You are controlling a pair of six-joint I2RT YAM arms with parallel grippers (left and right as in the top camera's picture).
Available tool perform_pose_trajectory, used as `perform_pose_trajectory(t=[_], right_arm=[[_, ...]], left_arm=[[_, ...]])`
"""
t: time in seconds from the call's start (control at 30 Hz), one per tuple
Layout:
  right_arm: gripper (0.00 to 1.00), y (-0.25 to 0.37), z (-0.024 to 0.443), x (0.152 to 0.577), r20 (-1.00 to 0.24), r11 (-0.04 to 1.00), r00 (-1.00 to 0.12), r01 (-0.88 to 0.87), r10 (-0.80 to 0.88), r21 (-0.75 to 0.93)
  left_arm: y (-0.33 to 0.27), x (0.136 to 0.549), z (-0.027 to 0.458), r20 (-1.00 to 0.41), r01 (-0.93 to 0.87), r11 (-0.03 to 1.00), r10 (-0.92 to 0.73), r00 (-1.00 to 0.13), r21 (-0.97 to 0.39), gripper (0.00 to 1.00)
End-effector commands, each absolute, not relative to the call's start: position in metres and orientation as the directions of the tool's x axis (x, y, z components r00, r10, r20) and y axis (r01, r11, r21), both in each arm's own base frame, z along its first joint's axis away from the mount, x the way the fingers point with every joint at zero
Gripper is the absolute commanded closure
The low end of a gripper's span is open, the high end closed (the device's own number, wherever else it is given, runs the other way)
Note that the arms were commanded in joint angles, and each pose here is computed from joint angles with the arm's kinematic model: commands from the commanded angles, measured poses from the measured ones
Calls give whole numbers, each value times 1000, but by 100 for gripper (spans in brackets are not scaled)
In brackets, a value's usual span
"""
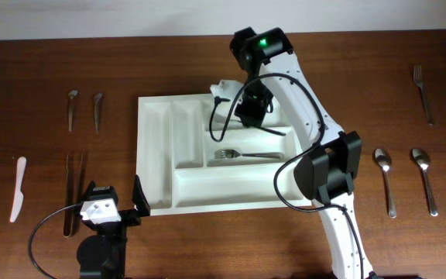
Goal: Pack container
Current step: 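Carry the fork left over the tray's long compartment, then open the right gripper to release the fork into the compartment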
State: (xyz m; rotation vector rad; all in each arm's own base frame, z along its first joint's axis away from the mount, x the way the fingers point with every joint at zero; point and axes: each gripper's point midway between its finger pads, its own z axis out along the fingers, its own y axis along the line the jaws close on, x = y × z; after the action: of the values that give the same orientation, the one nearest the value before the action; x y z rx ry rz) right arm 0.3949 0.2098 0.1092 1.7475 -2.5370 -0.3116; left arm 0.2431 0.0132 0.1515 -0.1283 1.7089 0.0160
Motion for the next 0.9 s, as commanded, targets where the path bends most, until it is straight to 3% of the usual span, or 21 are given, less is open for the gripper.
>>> perform_pose_trajectory(t=[0.0, 0.53, 0.8, 0.87], right_arm=[[96, 209, 106, 384, -71, 290, -312, -931, -947, 224], [96, 208, 76, 350, -96, 101, -147, -921, -985, 376], [96, 204, 76, 352, -105, 78, -125, -925, -987, 371], [91, 201, 76, 354, -104, 85, -132, -925, -986, 371]], left_arm=[[10, 243, 150, -987, -81, 994, -78, -137, -67, 1], [10, 243, 150, -987, -81, 994, -78, -137, -67, 1], [10, 243, 150, -987, -81, 994, -78, -137, -67, 1], [10, 243, 150, -987, -81, 994, -78, -137, -68, 1]])
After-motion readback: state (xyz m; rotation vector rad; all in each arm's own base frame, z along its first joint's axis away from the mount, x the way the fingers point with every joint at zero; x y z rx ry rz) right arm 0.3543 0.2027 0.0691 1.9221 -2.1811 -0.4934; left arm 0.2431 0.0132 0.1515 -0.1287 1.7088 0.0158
